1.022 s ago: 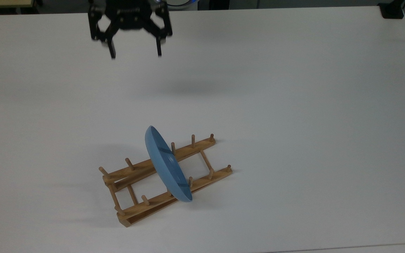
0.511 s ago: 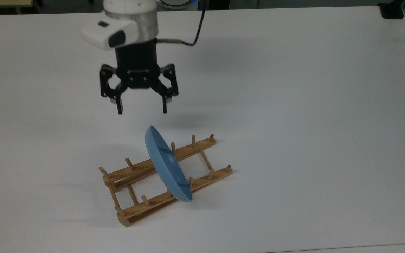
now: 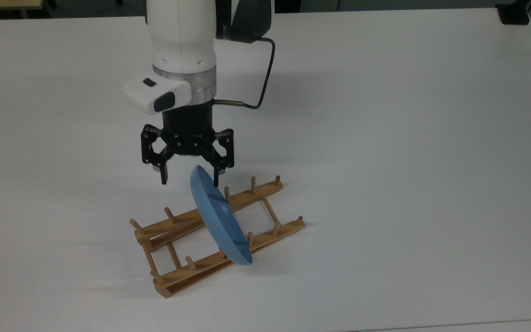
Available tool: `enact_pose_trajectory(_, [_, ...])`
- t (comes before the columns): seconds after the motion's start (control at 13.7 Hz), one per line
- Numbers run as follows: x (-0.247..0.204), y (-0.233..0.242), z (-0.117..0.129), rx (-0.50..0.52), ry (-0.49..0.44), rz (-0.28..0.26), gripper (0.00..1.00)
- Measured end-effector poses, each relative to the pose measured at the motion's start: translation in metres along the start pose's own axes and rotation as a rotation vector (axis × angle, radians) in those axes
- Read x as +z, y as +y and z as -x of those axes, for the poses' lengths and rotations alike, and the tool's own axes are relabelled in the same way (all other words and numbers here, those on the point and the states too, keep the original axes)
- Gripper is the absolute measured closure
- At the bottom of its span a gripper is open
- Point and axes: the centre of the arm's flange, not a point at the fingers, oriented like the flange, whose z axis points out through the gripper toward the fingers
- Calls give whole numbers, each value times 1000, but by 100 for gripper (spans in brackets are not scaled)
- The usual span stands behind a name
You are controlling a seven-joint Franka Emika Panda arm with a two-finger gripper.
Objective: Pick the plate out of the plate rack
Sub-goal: 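Lower the open gripper over the rim of the blue plate, then close the gripper on the blue plate's rim, then lift the blue plate up out of the rack slots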
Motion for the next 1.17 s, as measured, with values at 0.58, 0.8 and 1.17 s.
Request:
enact_pose_trajectory(0.58, [-3,-10,-10,30,24,13,89])
enact_pose_trajectory(0.8, [-9,-9,-14,32,36,14,89])
enact_pose_trajectory(1.17, [-63,0,-29,47,98,26,89])
